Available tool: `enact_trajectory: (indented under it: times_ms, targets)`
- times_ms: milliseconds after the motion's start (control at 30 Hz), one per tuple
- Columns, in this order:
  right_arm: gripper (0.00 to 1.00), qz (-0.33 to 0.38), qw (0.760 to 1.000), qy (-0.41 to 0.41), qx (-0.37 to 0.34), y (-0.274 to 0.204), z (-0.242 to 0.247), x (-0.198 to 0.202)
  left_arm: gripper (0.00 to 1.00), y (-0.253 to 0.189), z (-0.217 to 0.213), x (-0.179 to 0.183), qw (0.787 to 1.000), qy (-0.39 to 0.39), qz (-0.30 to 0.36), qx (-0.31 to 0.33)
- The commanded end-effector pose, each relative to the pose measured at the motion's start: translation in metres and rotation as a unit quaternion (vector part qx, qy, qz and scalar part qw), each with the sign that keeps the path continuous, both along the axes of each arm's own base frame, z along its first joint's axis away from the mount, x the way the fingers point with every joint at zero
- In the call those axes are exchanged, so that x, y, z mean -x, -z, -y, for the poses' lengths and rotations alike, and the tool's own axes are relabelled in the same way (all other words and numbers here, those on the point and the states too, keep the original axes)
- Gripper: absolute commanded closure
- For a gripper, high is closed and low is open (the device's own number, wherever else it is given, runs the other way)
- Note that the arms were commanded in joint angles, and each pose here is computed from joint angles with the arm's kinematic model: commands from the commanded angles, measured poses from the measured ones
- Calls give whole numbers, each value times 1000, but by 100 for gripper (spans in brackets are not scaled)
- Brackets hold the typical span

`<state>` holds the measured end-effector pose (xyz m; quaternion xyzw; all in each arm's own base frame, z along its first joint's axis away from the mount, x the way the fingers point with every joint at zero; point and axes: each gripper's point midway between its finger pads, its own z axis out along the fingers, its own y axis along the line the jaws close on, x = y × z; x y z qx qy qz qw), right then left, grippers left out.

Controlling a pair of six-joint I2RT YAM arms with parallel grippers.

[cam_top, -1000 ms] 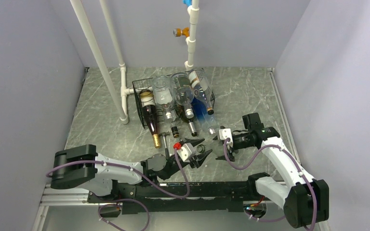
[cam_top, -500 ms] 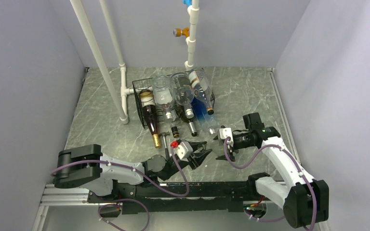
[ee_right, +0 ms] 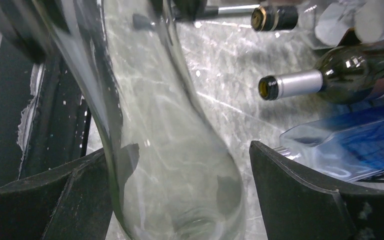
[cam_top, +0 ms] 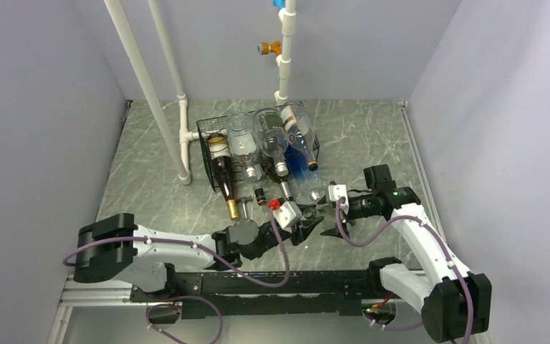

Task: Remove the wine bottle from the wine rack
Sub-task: Pick up the wine bottle from the wine rack.

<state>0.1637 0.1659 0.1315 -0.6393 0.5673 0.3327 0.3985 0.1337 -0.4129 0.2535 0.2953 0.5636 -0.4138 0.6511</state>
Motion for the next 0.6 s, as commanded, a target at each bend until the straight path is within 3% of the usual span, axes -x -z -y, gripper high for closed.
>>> enact_trajectory:
  times_ms: [0, 300, 567]
  targets:
    - [5, 5, 999, 0, -50, -42, -11, -1, 100, -27, 8, -2, 1000, 18, 9, -16]
    - [8, -7, 997, 1, -83, -73, -16, 7, 100, -30, 22, -10, 998, 26, 9, -60]
    - [36, -14, 996, 10, -85, -80, -16, 8, 100, -37, 29, -14, 998, 23, 9, -60]
